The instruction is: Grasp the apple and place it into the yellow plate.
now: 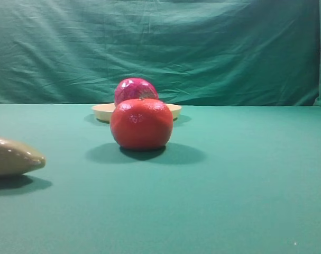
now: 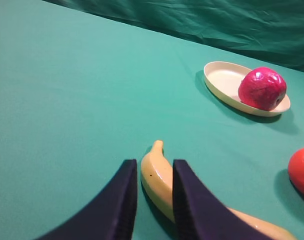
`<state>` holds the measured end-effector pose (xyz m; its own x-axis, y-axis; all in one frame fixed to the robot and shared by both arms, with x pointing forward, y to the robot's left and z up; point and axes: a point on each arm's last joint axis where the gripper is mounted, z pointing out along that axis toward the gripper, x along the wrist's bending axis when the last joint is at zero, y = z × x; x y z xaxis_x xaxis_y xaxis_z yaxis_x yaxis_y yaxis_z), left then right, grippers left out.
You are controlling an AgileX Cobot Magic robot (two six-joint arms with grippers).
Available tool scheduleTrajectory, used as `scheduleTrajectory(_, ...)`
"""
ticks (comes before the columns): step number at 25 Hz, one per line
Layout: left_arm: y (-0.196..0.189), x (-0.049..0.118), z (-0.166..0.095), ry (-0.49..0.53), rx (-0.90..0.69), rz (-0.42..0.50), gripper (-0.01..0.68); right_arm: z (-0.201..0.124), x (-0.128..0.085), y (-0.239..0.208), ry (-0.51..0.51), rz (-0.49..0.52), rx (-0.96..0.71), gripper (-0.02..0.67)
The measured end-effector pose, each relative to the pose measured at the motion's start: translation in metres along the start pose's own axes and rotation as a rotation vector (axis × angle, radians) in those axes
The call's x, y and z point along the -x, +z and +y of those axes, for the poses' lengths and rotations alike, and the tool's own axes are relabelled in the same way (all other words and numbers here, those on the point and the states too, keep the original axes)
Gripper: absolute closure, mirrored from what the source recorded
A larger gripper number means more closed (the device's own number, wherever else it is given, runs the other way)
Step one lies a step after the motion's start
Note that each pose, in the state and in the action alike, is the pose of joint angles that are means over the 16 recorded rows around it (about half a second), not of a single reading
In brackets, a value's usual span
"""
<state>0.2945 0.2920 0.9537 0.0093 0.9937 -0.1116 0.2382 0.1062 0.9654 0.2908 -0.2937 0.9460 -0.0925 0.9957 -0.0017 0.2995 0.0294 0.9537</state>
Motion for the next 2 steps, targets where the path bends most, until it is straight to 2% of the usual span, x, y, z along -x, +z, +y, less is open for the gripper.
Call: scheduleTrajectory(2, 0.0, 0.0, 0.0, 0.0, 0.0, 0.0, 0.516, 0.0001, 0.0, 0.0, -0.001, 0.0, 0.0, 0.649)
